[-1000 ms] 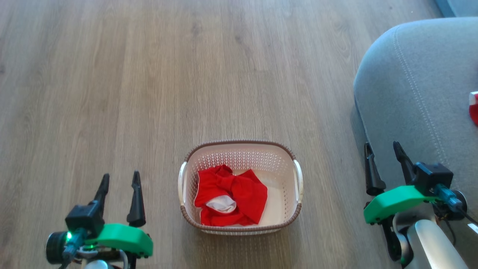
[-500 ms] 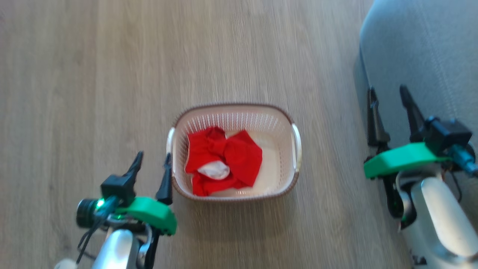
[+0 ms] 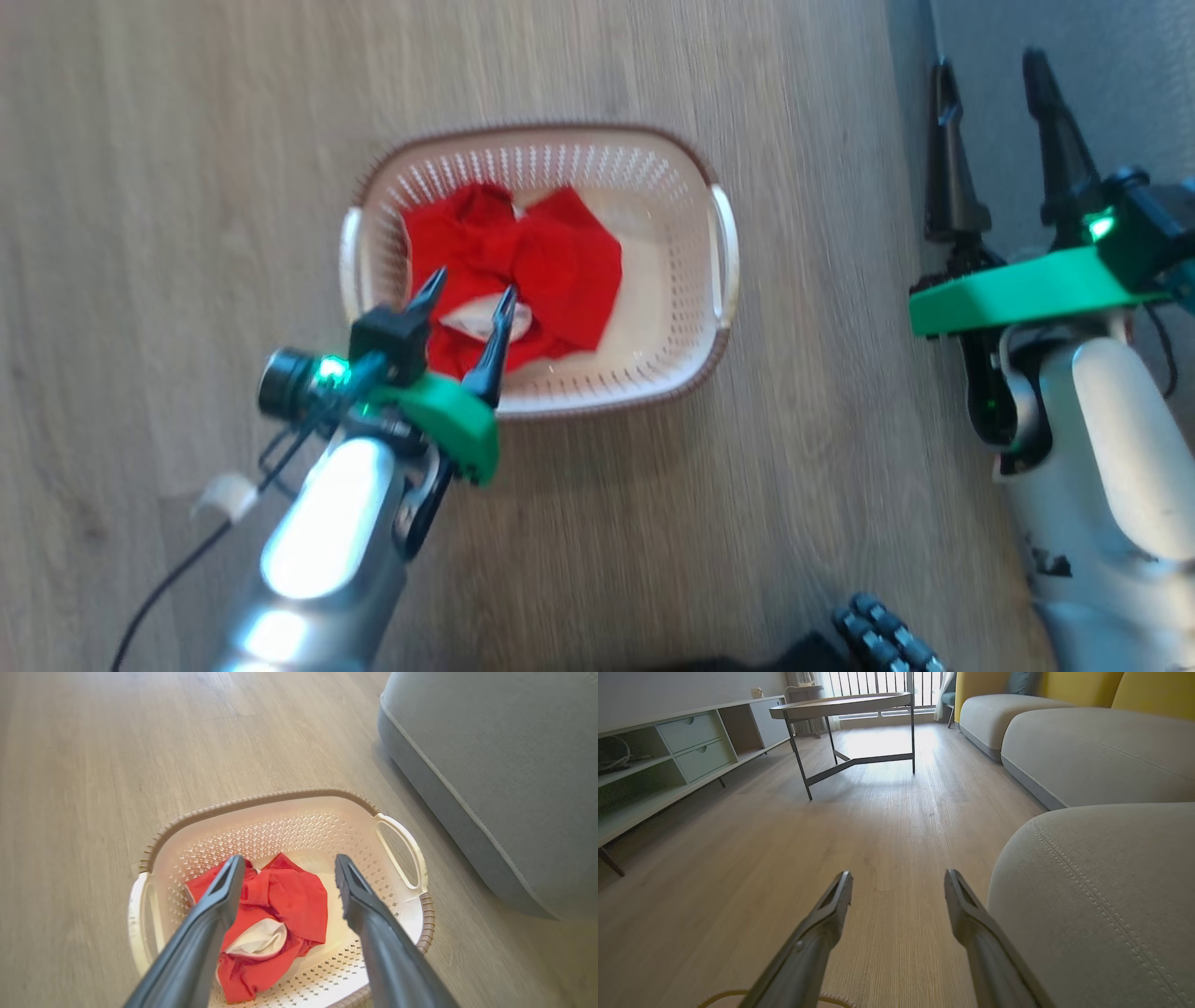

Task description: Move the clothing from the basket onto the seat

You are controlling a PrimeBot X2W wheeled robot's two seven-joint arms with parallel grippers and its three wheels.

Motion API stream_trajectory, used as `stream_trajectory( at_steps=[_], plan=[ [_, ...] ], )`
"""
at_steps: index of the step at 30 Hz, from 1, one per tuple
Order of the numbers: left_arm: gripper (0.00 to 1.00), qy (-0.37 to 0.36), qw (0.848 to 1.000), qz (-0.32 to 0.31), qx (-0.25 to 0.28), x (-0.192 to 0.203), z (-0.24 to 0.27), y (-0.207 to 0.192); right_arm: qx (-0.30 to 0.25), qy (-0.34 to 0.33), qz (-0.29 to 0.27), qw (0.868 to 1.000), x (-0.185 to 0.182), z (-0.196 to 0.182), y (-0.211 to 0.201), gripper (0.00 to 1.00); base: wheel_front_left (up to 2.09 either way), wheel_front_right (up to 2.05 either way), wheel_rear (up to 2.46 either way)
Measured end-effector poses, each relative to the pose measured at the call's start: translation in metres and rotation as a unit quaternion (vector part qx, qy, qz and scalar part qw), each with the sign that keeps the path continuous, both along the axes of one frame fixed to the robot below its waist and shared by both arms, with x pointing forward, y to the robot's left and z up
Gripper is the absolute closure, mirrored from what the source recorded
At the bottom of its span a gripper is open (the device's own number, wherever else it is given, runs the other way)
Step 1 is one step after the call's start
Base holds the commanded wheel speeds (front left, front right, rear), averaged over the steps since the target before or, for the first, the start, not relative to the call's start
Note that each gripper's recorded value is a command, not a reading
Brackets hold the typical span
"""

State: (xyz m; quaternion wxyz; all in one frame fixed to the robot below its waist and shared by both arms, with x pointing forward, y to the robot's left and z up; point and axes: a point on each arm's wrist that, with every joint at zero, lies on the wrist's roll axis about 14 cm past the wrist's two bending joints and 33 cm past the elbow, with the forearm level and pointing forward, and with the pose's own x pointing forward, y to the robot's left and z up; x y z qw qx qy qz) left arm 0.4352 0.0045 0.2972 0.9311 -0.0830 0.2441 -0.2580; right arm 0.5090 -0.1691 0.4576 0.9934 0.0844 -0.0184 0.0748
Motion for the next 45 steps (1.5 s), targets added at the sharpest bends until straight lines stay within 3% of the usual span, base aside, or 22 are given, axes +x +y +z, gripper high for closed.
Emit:
stream_trajectory(
  at_steps=[8, 21, 33, 45],
  plan=[
    [0.00, 0.047, 0.993, -0.103, 0.029, 0.001, -0.062, -0.038, 0.009, 0.017, 0.002, 1.000, 0.022, -0.031, 0.005, 0.00, 0.00, 0.00, 0.00],
    [0.00, 0.086, 0.971, -0.209, 0.074, 0.013, -0.141, -0.078, 0.006, 0.027, -0.012, 1.000, 0.041, -0.062, -0.008, 0.00, 0.00, 0.00, 0.00],
    [0.00, 0.131, 0.934, -0.302, 0.136, -0.003, -0.206, -0.094, 0.018, 0.066, -0.044, 0.997, 0.036, -0.096, -0.034, 0.00, 0.00, 0.00, 0.00],
    [0.00, 0.144, 0.892, -0.342, 0.258, -0.004, -0.234, -0.067, 0.029, 0.078, -0.060, 0.995, 0.030, -0.105, -0.043, 0.00, 0.00, 0.00, 0.00]
  ],
)
